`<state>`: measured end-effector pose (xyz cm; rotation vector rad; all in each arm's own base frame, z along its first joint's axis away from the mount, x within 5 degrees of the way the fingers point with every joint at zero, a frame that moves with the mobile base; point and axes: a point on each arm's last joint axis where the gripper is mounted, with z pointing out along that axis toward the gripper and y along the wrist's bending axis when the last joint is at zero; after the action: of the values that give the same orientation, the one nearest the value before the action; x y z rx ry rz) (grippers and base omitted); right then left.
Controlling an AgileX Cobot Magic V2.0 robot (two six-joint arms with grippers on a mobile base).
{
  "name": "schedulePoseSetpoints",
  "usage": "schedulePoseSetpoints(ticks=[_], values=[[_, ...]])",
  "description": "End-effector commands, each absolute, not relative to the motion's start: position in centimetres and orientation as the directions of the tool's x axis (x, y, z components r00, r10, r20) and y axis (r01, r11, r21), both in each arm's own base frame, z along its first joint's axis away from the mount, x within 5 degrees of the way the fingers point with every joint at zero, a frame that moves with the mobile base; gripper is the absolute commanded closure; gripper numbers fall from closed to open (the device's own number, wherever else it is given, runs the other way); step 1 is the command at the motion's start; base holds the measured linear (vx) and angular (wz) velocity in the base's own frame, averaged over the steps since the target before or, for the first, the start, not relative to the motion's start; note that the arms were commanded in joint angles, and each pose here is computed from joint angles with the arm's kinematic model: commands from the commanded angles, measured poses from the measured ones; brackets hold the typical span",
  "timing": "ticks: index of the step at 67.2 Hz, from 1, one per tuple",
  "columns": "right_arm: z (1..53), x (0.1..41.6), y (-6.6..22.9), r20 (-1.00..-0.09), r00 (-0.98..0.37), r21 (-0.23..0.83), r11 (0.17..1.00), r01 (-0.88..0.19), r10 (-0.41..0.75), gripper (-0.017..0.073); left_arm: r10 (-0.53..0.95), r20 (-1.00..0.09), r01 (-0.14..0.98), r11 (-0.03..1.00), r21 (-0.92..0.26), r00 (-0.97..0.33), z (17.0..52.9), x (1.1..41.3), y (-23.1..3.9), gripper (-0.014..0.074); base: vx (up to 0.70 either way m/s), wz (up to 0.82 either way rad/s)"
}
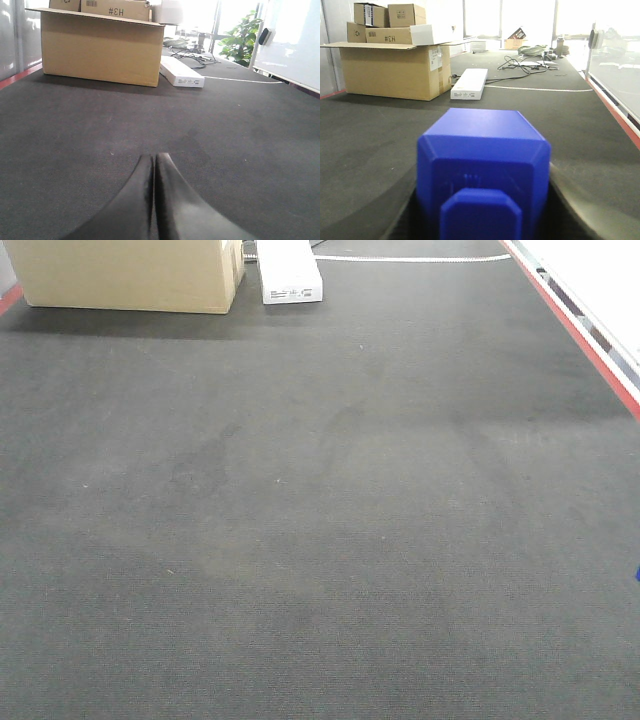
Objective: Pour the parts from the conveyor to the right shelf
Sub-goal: 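Drive away from the conveyor holding the block in the right gripper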
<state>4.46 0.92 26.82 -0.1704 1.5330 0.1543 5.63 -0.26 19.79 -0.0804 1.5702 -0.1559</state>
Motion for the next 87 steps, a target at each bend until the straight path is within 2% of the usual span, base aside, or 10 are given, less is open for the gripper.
schedulePoseSetpoints(ticks=[1, 57, 87], values=[[28.46, 4.30, 0.90, -0.991, 0.137, -0.022, 0.979, -0.204, 0.006, 0.0564, -0.166, -0.985, 0.063, 0.985, -0.162, 0.053, 19.79, 5.64, -0.30, 0.0600, 0.00, 0.00], [28.46, 4.31, 0.90, -0.991, 0.137, -0.023, 0.979, -0.204, 0.005, 0.0564, -0.166, -0.985, 0.063, 0.985, -0.162, 0.053, 19.79, 5.64, -0.30, 0.0600, -0.02, 0.01], [28.46, 4.31, 0.90, -0.991, 0.136, -0.023, 0.979, -0.204, 0.005, 0.0564, -0.166, -0.985, 0.063, 0.985, -0.162, 0.053, 19.79, 5.64, -0.30, 0.0600, -0.35, 0.03]])
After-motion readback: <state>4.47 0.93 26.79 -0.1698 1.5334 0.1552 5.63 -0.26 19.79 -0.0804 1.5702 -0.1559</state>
